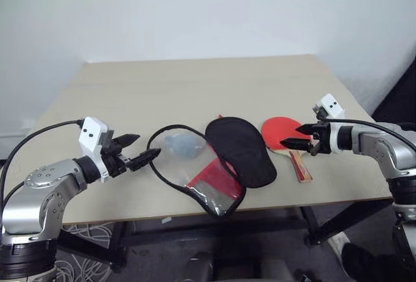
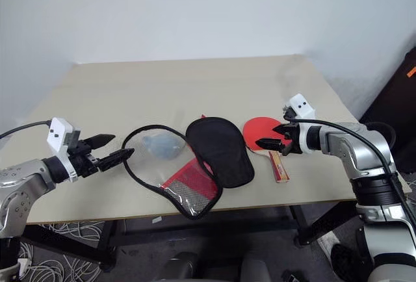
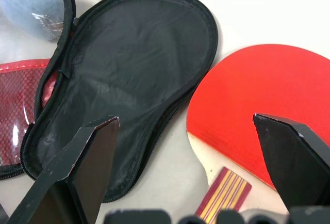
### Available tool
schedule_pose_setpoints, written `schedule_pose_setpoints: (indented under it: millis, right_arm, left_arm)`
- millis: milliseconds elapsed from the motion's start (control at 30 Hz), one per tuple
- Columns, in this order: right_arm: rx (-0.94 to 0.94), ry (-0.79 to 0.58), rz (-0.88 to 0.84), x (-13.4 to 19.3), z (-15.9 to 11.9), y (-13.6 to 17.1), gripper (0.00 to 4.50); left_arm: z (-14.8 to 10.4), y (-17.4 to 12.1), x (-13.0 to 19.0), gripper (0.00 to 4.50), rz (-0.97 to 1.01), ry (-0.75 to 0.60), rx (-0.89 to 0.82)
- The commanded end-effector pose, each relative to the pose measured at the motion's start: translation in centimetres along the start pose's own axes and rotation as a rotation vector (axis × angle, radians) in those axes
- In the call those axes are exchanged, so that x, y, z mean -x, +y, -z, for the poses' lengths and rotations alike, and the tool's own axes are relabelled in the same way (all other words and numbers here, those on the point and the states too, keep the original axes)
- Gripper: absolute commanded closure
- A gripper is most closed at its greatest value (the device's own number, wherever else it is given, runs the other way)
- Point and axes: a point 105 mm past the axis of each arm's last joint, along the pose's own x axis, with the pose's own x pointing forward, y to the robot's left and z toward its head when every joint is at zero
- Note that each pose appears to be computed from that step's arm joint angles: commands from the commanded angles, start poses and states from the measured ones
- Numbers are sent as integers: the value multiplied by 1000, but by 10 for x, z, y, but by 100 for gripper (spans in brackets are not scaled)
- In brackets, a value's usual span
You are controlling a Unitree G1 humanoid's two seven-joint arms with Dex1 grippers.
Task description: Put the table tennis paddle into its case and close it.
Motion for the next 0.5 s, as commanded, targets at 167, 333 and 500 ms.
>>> schedule_pose_setpoints:
  millis: [167, 333, 500]
  right_arm:
    - [-1, -30, -2, 6, -1, 8, 0]
    - [-21, -28, 11, 6, 4, 10, 0]
    - [-25, -46, 29, 5, 1, 12, 0]
  left_arm:
    - [-14, 1, 1, 3, 11, -46, -27]
    - [-20, 0, 3, 3, 35, -45, -35]
    - [-22, 3, 4, 3, 38, -38, -37]
